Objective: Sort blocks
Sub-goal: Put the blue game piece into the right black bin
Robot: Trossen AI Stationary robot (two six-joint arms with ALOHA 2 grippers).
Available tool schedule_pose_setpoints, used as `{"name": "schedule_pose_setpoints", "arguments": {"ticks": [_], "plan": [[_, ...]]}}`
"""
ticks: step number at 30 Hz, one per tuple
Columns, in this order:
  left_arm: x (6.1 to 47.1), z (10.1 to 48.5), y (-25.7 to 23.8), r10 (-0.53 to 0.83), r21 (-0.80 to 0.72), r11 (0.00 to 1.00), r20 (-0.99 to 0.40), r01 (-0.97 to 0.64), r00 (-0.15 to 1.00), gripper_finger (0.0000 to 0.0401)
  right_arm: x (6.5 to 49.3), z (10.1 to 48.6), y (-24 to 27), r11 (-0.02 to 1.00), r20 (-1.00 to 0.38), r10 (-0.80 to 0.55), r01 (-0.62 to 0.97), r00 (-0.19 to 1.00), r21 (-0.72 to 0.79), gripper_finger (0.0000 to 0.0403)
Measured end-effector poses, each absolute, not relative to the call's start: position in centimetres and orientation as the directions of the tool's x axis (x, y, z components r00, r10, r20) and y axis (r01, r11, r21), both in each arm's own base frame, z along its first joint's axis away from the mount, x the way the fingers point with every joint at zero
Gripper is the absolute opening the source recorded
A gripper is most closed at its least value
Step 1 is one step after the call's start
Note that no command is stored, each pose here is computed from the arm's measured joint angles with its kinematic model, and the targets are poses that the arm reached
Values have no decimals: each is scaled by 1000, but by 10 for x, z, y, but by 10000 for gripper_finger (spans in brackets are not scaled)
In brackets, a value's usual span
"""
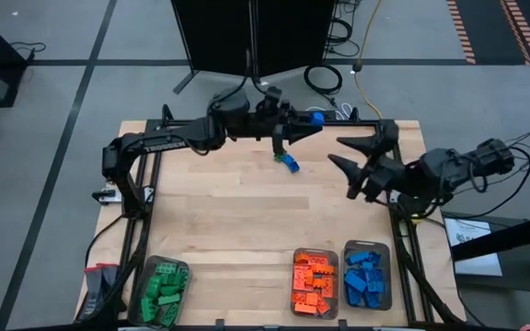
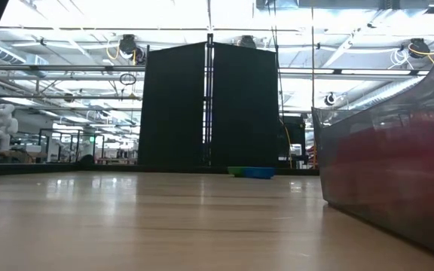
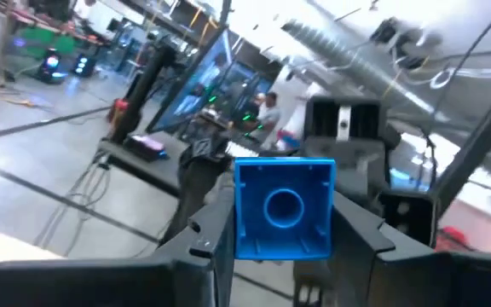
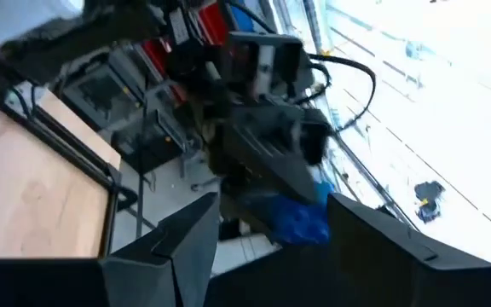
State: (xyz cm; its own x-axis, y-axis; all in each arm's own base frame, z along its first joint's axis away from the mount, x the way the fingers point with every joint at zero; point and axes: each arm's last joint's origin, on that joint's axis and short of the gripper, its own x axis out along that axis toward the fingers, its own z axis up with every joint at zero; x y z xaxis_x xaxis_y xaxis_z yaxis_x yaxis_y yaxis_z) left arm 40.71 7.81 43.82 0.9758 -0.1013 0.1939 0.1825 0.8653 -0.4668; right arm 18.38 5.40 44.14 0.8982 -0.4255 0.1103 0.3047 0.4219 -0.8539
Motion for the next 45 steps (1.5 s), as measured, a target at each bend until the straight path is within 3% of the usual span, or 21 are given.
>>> {"name": "schedule_pose_setpoints", "arguments": {"ticks": [12, 40, 45], "plan": [[410, 439, 59, -150, -475, 850, 196, 228, 969, 124, 203, 442, 45, 425, 160, -455, 372, 876, -825, 212], [412, 436, 47, -184, -458, 854, 174, 245, 967, 124, 217, 438, 25, 471, 170, -376, 345, 911, -812, 212], [412, 435, 48, -183, -463, 854, 157, 236, 970, 124, 227, 433, 23, 460, 148, -395, 335, 906, -822, 176]]}}
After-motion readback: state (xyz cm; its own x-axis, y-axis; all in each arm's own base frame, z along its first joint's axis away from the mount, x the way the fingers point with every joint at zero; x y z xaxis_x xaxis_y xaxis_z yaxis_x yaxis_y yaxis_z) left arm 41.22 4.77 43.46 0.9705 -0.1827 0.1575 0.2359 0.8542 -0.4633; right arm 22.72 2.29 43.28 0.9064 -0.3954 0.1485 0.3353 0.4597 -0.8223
